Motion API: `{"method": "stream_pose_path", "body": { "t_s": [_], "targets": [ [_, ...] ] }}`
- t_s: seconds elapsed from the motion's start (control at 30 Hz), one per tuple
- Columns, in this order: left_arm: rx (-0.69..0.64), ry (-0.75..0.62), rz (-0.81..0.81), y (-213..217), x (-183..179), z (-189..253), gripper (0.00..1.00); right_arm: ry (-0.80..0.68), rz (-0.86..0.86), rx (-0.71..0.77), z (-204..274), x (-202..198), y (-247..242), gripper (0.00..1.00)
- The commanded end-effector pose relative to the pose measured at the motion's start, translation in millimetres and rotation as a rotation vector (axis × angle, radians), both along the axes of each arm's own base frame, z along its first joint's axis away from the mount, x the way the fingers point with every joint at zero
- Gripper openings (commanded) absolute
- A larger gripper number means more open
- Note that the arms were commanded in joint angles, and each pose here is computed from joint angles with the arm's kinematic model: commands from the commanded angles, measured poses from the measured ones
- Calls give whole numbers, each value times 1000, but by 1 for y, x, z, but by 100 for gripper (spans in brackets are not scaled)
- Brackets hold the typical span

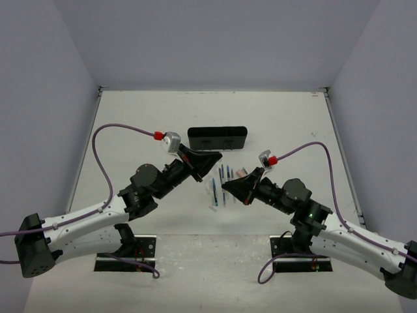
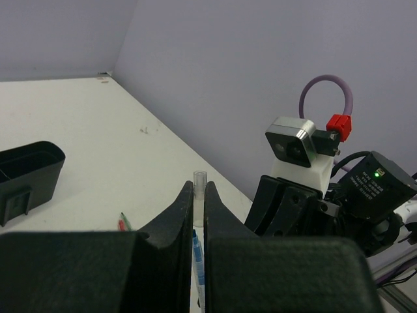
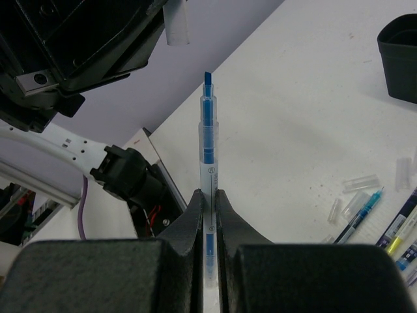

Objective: Sort the stationery into containers
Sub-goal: Close the pen cap on the pen.

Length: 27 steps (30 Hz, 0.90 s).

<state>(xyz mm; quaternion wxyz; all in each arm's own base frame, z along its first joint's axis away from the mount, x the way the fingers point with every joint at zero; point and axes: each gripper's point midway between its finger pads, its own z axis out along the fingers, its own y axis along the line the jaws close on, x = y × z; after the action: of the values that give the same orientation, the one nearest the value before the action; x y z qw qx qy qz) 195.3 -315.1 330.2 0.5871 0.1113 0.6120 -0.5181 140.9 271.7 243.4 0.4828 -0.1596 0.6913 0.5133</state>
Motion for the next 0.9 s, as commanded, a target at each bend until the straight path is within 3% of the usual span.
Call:
{"method": "stream_pose_path", "body": {
  "t_s": [0.0, 0.87],
  "targets": [
    [-60, -45, -11, -1, -2, 15, 0, -67, -6, 64, 34, 3, 2, 0],
    [-55, -11, 27, -6, 9, 1, 0, -69, -10, 59, 42, 3, 2, 0]
  ]
}}
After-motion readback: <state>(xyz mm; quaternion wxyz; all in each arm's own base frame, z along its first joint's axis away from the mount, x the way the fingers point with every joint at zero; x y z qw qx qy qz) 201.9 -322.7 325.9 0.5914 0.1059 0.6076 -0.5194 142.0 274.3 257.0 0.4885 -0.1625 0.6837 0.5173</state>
